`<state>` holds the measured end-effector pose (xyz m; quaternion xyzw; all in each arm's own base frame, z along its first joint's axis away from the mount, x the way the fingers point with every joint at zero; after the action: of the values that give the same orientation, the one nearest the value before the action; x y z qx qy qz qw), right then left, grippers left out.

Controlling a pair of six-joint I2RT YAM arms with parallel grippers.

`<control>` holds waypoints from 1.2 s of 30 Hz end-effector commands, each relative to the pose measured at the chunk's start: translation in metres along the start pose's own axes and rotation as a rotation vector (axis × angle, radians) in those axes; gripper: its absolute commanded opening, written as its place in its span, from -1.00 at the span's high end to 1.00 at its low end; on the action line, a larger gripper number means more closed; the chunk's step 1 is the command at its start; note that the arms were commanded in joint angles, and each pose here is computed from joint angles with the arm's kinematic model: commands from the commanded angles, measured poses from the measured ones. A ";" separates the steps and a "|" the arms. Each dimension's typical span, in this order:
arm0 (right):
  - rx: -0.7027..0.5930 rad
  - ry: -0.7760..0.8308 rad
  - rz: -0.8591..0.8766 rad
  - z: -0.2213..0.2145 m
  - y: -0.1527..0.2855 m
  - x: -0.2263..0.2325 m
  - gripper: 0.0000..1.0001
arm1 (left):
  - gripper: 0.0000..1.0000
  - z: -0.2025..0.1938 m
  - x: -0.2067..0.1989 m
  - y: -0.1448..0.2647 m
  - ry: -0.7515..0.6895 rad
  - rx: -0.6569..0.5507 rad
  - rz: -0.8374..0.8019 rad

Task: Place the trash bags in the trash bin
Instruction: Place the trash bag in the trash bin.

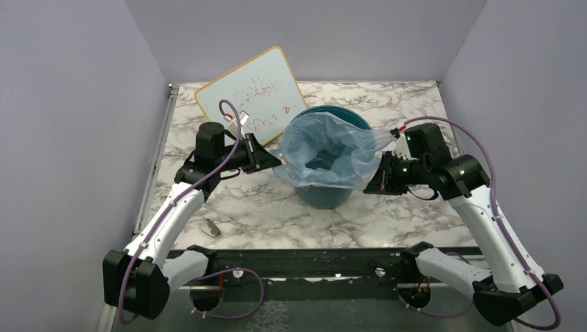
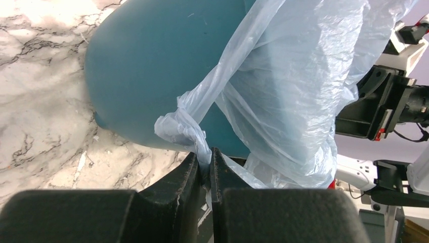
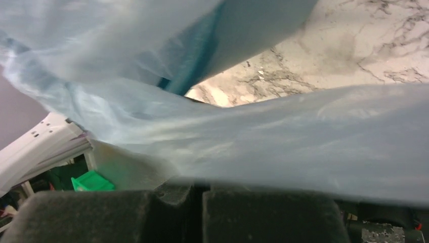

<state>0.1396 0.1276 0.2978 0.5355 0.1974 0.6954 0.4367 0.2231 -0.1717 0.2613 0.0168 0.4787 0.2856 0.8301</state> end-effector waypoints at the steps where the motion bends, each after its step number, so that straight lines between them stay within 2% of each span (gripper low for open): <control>1: -0.013 0.024 -0.076 0.000 -0.019 -0.018 0.82 | 0.75 0.002 0.003 0.002 -0.030 -0.016 0.040; 4: -0.058 -0.020 -0.161 -0.001 -0.038 -0.038 0.53 | 0.76 0.000 0.008 0.001 -0.018 -0.021 0.056; 7: -0.142 -0.060 -0.204 0.001 -0.032 -0.044 0.32 | 0.76 0.002 0.008 0.000 -0.026 -0.027 0.060; 12: -0.473 -0.127 -0.365 0.013 0.021 -0.061 -0.01 | 0.76 0.005 0.006 0.001 -0.046 -0.032 0.055; 15: -0.632 -0.127 -0.352 0.022 0.053 -0.056 -0.13 | 0.76 0.005 0.006 0.000 -0.050 -0.028 0.052; 19: -0.594 -0.115 -0.260 0.039 0.066 -0.022 -0.13 | 0.76 0.006 0.005 0.000 -0.048 -0.023 0.051; 23: -0.574 -0.147 -0.088 0.057 0.072 0.016 -0.10 | 0.76 0.007 0.003 0.001 -0.052 -0.025 0.047; 26: -0.550 -0.176 0.049 0.064 0.062 0.035 -0.07 | 0.76 0.007 0.002 0.002 -0.055 -0.032 0.048; 28: -0.486 -0.188 0.111 0.064 0.048 0.043 -0.05 | 0.76 0.007 0.002 0.002 -0.053 -0.030 0.048; 32: -0.442 -0.213 0.187 0.068 0.031 0.051 -0.01 | 0.76 0.006 0.002 0.003 -0.054 -0.033 0.048; 36: -0.447 -0.233 0.165 0.070 0.024 0.047 0.05 | 0.76 0.006 0.001 0.004 -0.054 -0.033 0.044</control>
<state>0.1882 0.1298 0.3544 0.5076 -0.0237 0.6739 0.5364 0.2244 -0.1680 0.2519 0.0335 0.4742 0.3069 0.8245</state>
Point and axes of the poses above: each gripper's point midway between its finger pads, its own y axis back along the fingers, its own x axis along the line the jaws close on, z = x × y, the point moved 6 cm from there along y, back along the fingers, and after that the axes turned 3 degrees about -y, right-handed, at the moved point
